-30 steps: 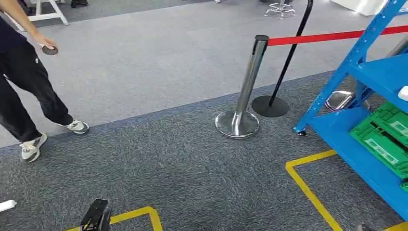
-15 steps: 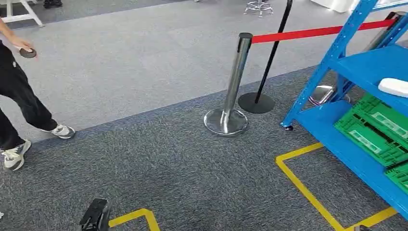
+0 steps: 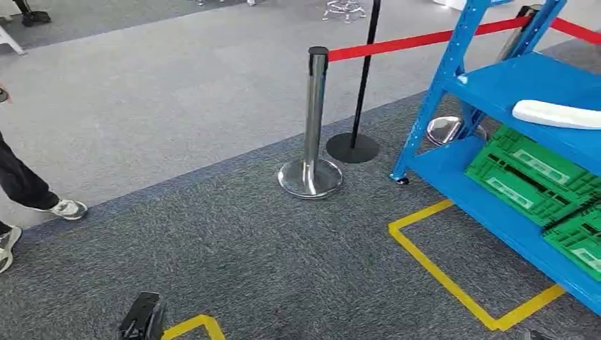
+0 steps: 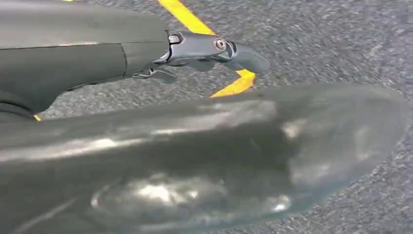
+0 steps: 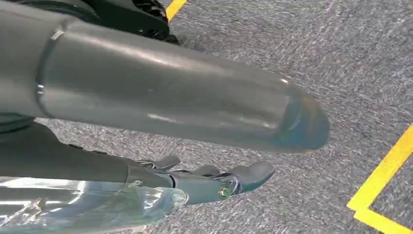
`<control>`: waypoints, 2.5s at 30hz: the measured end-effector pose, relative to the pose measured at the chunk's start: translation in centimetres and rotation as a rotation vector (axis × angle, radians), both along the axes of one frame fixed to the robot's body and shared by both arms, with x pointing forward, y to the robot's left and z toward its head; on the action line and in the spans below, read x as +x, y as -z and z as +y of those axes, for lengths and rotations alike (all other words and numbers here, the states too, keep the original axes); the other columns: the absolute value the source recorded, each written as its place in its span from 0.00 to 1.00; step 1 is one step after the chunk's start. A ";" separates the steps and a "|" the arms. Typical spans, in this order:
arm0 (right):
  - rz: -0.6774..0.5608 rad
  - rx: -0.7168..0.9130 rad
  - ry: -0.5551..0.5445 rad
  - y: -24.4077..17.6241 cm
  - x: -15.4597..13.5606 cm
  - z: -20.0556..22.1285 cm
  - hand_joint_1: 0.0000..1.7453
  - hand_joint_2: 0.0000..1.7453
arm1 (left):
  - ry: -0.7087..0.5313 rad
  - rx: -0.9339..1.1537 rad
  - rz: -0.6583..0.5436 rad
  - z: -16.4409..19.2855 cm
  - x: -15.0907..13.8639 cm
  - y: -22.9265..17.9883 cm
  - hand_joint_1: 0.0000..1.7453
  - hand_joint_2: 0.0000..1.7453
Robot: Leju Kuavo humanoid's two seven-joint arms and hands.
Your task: Take the parts from the cabinet and place them on the table.
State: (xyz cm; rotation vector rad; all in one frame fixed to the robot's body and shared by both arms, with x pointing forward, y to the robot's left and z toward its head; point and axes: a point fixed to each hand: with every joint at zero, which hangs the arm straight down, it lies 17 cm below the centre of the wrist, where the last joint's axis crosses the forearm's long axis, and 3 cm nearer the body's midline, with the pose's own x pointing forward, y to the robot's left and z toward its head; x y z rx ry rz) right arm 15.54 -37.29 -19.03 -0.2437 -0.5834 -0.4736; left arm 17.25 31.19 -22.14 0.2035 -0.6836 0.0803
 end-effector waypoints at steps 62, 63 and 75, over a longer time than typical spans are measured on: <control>0.021 -0.021 -0.012 -0.8 -3.1 -0.2 0.00 0.00 | -0.002 0.028 0.027 0.6 -3.0 -0.2 0.00 0.00; 0.021 -0.020 -0.010 -0.8 -3.1 -0.2 0.00 0.00 | -0.002 0.028 0.026 0.6 -3.0 -0.3 0.00 0.00; 0.000 -0.005 -0.029 -0.9 -1.4 0.5 0.00 0.00 | -0.001 -0.012 0.002 -0.2 -1.5 -0.6 0.00 0.00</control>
